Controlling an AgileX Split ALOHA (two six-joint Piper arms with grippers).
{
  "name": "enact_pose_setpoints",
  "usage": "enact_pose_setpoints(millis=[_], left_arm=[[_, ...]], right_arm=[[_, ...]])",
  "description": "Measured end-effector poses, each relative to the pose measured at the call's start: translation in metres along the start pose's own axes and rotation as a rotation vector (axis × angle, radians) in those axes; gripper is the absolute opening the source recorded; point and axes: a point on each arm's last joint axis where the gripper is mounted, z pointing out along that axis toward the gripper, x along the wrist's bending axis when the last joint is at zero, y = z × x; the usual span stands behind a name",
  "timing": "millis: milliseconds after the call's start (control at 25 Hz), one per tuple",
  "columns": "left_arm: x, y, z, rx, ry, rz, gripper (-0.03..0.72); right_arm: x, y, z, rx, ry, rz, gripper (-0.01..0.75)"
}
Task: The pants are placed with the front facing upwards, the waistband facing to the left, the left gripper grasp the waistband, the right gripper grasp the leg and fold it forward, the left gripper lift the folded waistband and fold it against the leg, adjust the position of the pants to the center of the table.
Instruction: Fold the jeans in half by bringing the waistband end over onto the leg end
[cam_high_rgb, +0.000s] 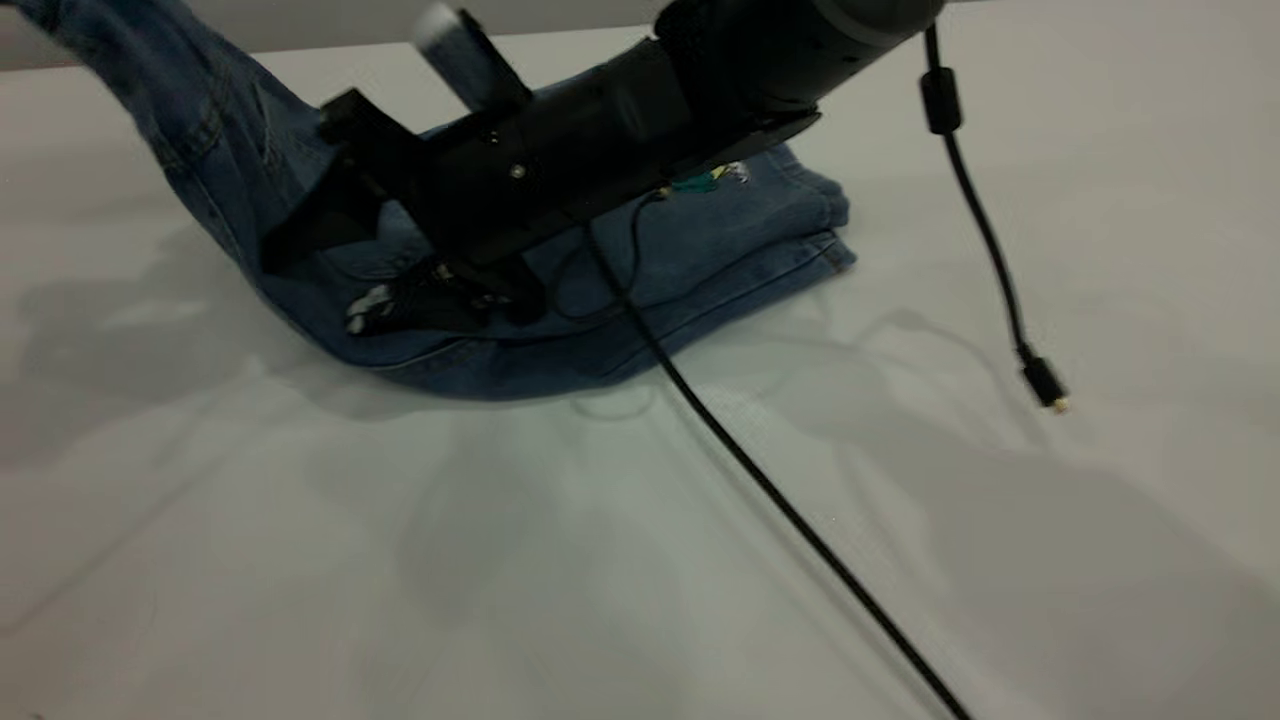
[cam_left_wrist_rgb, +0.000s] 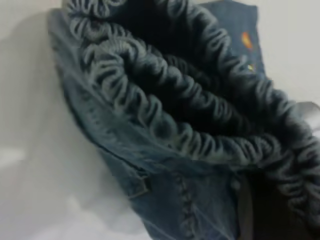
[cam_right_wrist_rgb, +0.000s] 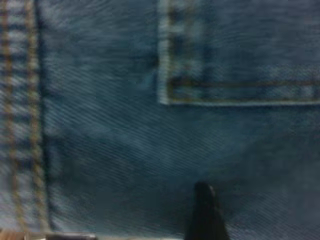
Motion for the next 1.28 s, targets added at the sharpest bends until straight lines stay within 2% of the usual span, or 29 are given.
enact_pose_setpoints(millis=[200, 480, 560, 720, 840, 920, 1280], left_arm=[[-0.004, -0.002, -0.001, 0.015, 0.006, 0.024, 0.145], [-0.005, -0.003, -0.001, 0.025, 0.01, 0.038, 0.145], [-0.005, -0.003, -0.001, 0.027, 0.007, 0.038, 0.145], [-0.012, -0.004, 0.0, 0.033, -0.008, 0.052, 0.145], [-0.021, -0.002, 0.001, 0.045, -0.033, 0.08, 0.145], [-0.027, 0.0, 0.002, 0.051, -0.044, 0.103, 0.145], [-0.058, 0.019, 0.001, 0.031, -0.089, 0.176, 0.145]], right_arm=[[-0.009, 0.015, -0.019, -0.018, 0.009, 0.006, 0.431], [-0.022, 0.037, -0.058, -0.026, 0.083, 0.01, 0.431], [-0.028, 0.04, -0.066, -0.024, 0.054, -0.019, 0.431], [-0.046, 0.047, -0.075, -0.057, -0.091, -0.004, 0.431], [-0.057, 0.043, -0.073, -0.04, -0.185, 0.01, 0.43], [-0.059, 0.041, -0.072, -0.023, -0.215, 0.008, 0.426], [-0.057, 0.036, -0.066, 0.009, -0.214, -0.01, 0.425]])
